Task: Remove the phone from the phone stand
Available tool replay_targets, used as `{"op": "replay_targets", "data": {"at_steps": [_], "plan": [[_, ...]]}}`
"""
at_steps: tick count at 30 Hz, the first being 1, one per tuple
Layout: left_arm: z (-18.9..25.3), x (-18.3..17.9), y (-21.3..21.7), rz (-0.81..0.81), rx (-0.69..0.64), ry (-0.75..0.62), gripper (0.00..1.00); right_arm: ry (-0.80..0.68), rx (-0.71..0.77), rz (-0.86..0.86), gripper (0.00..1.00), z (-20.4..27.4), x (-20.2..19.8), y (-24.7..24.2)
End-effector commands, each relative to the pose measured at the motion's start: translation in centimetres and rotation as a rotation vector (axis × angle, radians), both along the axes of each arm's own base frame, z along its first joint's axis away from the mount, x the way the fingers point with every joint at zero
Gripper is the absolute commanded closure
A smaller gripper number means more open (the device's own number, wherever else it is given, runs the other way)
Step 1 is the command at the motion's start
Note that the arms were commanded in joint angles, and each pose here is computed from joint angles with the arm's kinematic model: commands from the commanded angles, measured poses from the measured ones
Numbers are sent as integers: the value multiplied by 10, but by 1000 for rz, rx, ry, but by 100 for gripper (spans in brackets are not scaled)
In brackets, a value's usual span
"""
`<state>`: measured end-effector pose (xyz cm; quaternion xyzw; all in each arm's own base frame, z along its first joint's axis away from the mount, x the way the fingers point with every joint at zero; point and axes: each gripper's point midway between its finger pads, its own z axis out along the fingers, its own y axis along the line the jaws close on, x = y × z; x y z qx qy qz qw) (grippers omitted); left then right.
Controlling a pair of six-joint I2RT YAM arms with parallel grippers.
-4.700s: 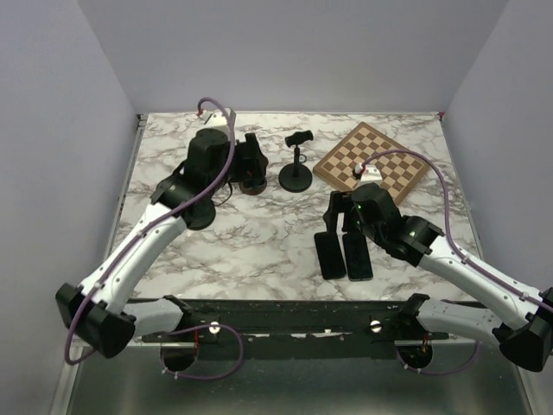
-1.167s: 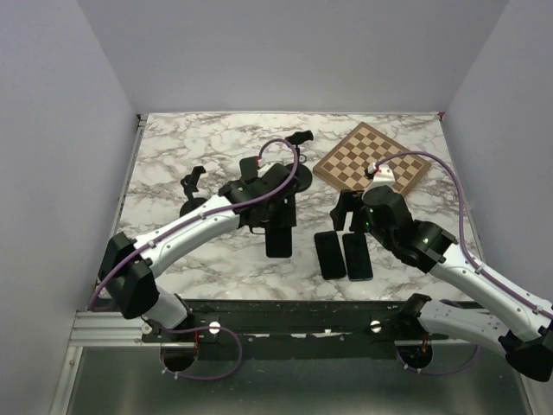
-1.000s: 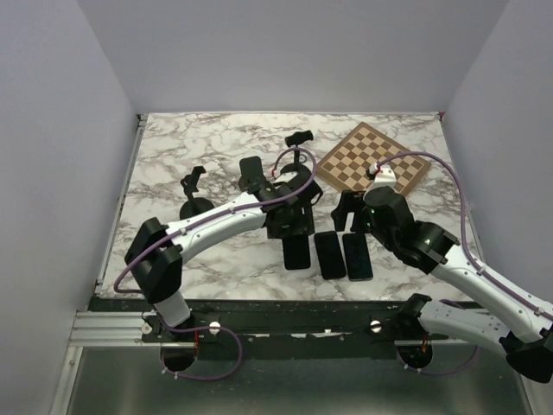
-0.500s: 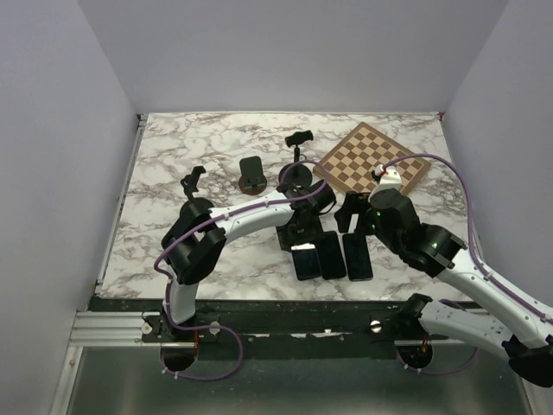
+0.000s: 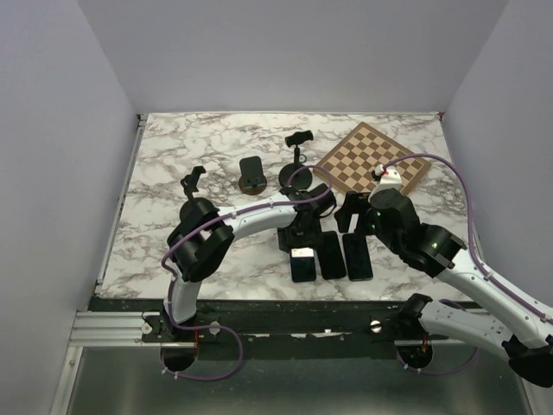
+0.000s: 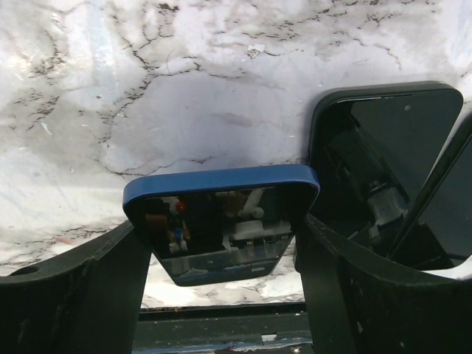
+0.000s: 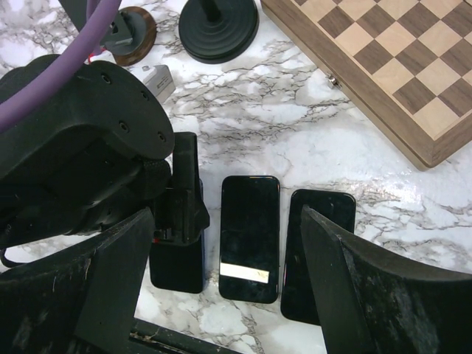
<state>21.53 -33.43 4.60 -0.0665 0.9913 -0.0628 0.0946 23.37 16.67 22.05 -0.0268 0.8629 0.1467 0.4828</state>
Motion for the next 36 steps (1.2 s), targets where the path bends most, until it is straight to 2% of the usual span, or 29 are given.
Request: {"op": "replay_targets", "data": {"at_steps": [1, 5, 7, 11, 13, 14, 15, 23, 26, 32, 36], "plan": [[-9, -1, -7, -42, -28, 6, 75, 10, 0, -17, 12, -3, -2, -3], [-13, -2, -8, -40, -35, 17, 56, 7, 6, -16, 12, -1, -2, -3], [-12, -2, -8, -38, -37, 11, 43, 3, 8, -15, 12, 1, -3, -3], [-4, 2, -5, -42, -32, -15, 25, 3, 6, -15, 12, 1, -2, -3], [1, 4, -1, -38, -18, -32, 12, 3, 7, -16, 12, 1, -2, -2], [3, 5, 0, -37, -14, -41, 10, 4, 6, -16, 12, 1, -2, -2], [7, 7, 2, -36, -14, -50, 2, 5, 7, -16, 12, 1, -2, -2], [44, 18, 11, -41, -24, -141, 2, 1, 3, -27, 12, 3, -1, -4], [71, 20, 13, -63, -81, -215, 1, -9, 8, -35, 12, 7, 0, -5], [150, 25, 20, -152, -269, -461, 2, -60, 29, -97, 12, 18, 3, -17], [208, 24, 41, -199, -351, -664, 2, -139, 76, -115, 12, 41, 2, -25]]}}
